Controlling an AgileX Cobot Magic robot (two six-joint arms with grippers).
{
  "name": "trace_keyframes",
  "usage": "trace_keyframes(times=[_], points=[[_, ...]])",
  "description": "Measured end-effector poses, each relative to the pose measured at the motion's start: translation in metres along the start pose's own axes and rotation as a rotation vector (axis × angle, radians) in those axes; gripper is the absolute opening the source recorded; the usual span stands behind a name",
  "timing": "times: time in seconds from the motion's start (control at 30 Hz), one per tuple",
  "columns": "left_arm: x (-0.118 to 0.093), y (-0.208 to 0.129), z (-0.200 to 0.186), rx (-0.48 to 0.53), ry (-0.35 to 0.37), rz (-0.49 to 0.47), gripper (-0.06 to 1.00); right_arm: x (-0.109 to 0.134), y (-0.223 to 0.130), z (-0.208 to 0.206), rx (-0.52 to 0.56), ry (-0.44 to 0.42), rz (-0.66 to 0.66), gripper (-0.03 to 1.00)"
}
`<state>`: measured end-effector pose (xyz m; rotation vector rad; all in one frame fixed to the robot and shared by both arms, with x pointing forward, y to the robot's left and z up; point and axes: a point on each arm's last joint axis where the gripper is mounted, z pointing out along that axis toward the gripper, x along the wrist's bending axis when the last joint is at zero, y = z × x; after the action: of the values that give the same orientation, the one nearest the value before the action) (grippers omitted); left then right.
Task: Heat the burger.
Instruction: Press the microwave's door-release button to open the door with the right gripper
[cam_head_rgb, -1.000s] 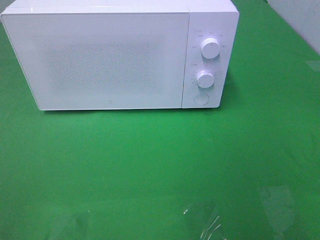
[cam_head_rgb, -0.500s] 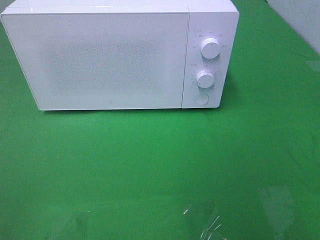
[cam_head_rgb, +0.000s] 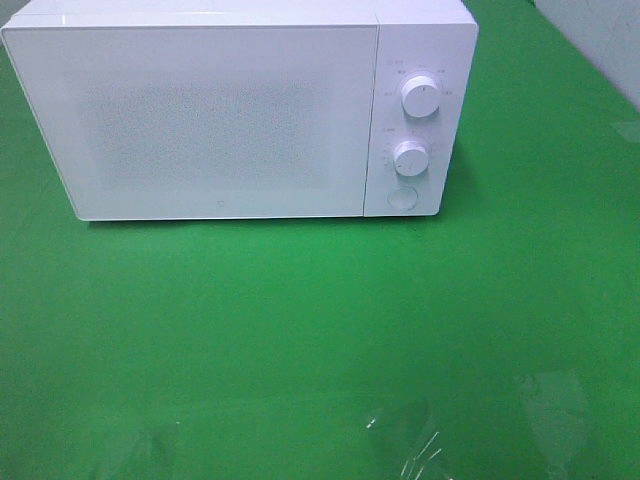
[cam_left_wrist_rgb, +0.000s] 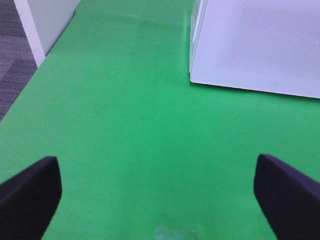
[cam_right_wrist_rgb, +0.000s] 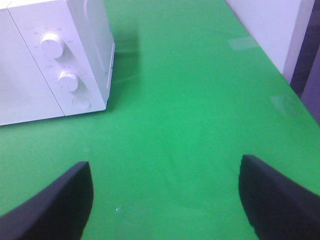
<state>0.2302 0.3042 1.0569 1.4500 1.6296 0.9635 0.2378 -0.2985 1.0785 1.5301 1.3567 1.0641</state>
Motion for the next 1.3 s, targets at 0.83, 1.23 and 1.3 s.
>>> trace_keyframes(times=[0.83, 1.23, 1.3], points=[[0.000, 0.000, 0.000, 0.000, 0.000, 0.000, 0.96, 0.004, 0.048, 0.079, -0.031, 0.002, -0.024, 0.77], [0.000, 0.000, 0.000, 0.000, 0.000, 0.000, 0.96, 0.003, 0.047, 0.127, -0.074, 0.000, -0.047, 0.77], [0.000, 0.000, 0.000, 0.000, 0.000, 0.000, 0.96, 0.003, 0.038, 0.135, -0.088, 0.002, -0.048, 0.77]])
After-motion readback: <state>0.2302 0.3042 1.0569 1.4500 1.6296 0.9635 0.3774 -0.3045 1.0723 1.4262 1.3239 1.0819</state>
